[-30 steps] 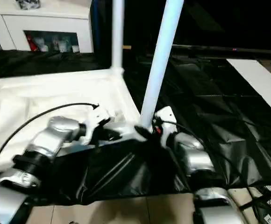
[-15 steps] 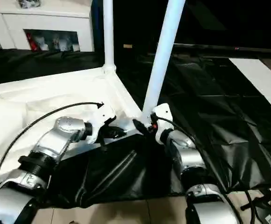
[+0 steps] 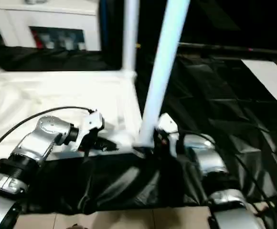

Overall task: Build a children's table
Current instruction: Rotate leg to tighten

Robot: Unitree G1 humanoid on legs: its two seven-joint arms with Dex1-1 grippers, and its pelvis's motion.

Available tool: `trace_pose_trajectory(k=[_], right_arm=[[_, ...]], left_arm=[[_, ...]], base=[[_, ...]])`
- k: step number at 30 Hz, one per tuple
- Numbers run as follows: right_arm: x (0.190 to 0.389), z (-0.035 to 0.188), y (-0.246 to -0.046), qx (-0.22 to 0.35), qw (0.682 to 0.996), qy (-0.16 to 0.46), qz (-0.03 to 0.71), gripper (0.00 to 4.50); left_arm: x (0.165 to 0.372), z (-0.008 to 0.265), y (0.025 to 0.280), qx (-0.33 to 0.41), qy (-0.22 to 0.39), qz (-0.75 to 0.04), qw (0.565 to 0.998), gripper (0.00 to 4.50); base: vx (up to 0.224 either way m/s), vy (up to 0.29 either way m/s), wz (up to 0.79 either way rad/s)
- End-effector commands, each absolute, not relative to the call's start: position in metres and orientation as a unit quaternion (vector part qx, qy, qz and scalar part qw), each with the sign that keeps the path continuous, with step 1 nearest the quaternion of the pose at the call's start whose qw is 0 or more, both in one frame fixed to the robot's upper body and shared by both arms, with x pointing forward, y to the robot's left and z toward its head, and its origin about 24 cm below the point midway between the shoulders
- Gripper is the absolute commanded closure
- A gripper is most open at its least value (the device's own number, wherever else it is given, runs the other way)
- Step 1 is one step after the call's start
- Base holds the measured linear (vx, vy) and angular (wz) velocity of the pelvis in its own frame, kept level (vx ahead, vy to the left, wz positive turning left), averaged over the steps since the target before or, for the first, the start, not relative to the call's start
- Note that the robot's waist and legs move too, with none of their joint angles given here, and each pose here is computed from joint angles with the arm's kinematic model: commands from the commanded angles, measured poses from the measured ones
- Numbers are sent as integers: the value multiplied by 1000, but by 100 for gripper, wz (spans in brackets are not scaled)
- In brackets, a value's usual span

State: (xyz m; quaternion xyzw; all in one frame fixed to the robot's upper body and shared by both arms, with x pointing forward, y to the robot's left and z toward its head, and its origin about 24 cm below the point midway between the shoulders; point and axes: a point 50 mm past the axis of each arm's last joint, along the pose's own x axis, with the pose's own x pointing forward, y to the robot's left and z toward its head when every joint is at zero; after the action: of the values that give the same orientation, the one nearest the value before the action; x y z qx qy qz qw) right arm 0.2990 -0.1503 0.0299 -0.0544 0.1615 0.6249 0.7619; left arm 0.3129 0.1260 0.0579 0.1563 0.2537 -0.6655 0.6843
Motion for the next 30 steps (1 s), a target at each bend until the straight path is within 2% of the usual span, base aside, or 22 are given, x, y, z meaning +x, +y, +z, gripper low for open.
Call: trace_pose_trajectory(k=[1, 2, 4, 5, 7, 11, 12, 15, 17, 18, 19, 21, 24, 25, 26, 27, 30], right_arm=[[282, 19, -125, -49, 690, 186, 698, 147], [280, 19, -125, -48, 681, 191, 706, 147], [280, 19, -125, -48, 681, 191, 706, 159], [276, 18, -126, -49, 660, 200, 723, 174], [273, 17, -126, -47, 650, 204, 730, 181], [272, 17, -125, -41, 647, 207, 733, 187], [274, 16, -124, -41, 660, 204, 722, 187], [286, 13, -120, -34, 724, 188, 662, 188], [286, 13, -120, -34, 726, 188, 661, 189], [298, 8, -115, -28, 788, 192, 584, 189], [303, 5, -113, -26, 813, 198, 547, 189], [306, 3, -112, -26, 826, 202, 526, 189], [316, -3, -101, 4, 885, 205, 417, 189], [318, -5, -97, 11, 899, 209, 385, 189], [318, -5, -97, 11, 899, 209, 385, 189], [320, -7, -88, 7, 912, 210, 352, 189], [321, -4, -81, 10, 914, 193, 358, 189]], left_arm=[[310, 64, 101, 157, 220, -702, 658, 450], [309, 64, 102, 158, 221, -704, 656, 450], [309, 64, 102, 158, 221, -704, 656, 450], [310, 64, 104, 160, 224, -706, 653, 450], [310, 65, 105, 161, 226, -708, 649, 450], [311, 65, 105, 161, 225, -706, 652, 450], [312, 65, 104, 160, 221, -701, 659, 450], [318, 64, 97, 156, 211, -666, 698, 450], [319, 64, 97, 156, 210, -665, 699, 450], [324, 64, 91, 155, 204, -635, 729, 450], [326, 63, 86, 155, 199, -618, 745, 450], [328, 63, 83, 155, 196, -607, 754, 450], [329, 60, 60, 139, 190, -572, 786, 450], [328, 59, 53, 133, 189, -565, 792, 450], [328, 59, 53, 133, 189, -565, 792, 450], [326, 57, 41, 125, 185, -558, 799, 450], [324, 57, 34, 124, 180, -564, 796, 450]], base=[[0, 0, 0], [0, 0, 0], [0, 0, 0], [0, 0, 0], [0, 0, 0], [0, 0, 0], [0, 0, 0], [0, 0, 0], [0, 0, 0], [0, 0, 0], [0, 0, 0], [-58, 3, -3], [-20, 3, -2], [0, 0, 0], [0, 0, 0], [0, 0, 0], [0, 0, 0]])
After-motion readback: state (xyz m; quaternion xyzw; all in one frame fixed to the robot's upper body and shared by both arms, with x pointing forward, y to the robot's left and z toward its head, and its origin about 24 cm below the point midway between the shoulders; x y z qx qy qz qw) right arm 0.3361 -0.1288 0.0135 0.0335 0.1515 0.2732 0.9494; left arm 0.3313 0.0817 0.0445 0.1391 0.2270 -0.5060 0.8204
